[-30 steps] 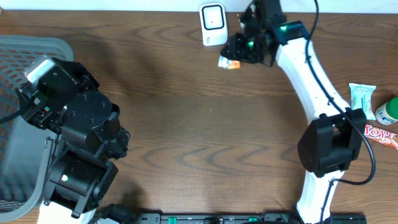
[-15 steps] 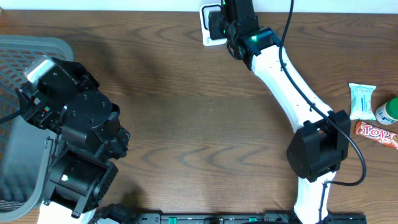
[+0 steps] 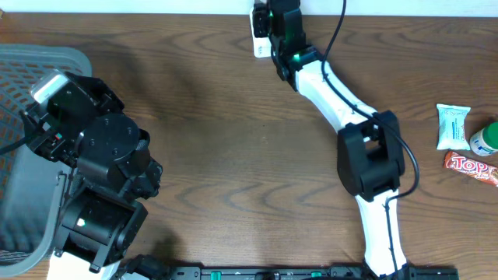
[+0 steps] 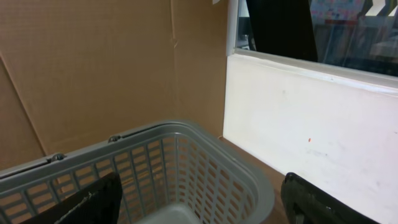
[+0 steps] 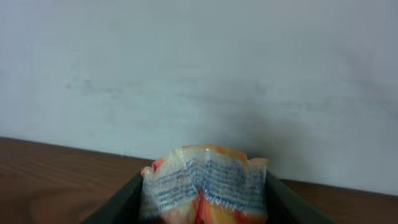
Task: Scan the item barcode
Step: 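Carry the tissue pack to the white scanner and hold it there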
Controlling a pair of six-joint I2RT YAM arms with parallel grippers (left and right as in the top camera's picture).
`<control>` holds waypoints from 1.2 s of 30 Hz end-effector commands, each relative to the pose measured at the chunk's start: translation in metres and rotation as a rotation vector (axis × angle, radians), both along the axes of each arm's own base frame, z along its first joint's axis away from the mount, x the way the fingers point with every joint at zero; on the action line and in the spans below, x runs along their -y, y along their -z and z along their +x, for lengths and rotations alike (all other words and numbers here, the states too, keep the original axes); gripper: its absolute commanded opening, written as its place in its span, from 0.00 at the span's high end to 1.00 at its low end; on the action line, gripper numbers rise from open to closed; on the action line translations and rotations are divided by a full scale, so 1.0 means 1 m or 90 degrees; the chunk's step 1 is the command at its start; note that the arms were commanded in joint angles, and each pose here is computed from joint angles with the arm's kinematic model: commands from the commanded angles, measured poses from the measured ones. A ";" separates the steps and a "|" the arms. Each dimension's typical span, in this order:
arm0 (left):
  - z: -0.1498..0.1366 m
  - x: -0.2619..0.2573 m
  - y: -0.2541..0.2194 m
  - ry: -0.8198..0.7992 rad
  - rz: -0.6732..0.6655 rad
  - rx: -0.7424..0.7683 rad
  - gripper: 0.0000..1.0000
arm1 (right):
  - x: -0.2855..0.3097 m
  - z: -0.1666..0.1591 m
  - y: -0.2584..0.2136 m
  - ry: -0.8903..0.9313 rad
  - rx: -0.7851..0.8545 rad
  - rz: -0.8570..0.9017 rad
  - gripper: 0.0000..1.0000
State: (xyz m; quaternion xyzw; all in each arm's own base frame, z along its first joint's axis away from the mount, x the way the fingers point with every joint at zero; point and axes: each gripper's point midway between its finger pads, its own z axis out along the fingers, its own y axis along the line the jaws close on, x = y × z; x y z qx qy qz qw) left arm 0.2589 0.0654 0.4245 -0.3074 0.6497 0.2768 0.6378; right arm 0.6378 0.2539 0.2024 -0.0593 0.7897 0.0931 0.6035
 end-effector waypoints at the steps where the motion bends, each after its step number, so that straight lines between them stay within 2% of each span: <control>1: -0.003 -0.003 -0.001 -0.013 0.006 -0.004 0.18 | 0.001 0.011 0.007 0.013 0.031 0.002 0.55; 12: -0.003 -0.003 -0.001 -0.013 0.006 -0.004 0.18 | 0.011 0.027 0.070 0.032 0.007 0.005 0.53; 23: -0.003 -0.003 -0.001 -0.013 0.006 -0.004 0.18 | 0.030 0.030 0.087 0.062 -0.032 0.031 0.53; 28: -0.003 -0.003 -0.001 -0.013 0.006 -0.004 0.18 | 0.028 0.031 0.073 0.060 -0.017 0.037 0.53; 30: -0.003 -0.003 -0.001 -0.013 0.006 -0.004 0.18 | 0.022 0.026 0.053 0.039 -0.025 0.040 0.55; 36: -0.003 -0.003 -0.001 -0.013 0.006 -0.004 0.18 | 0.038 -0.003 -0.002 0.040 -0.086 0.018 0.60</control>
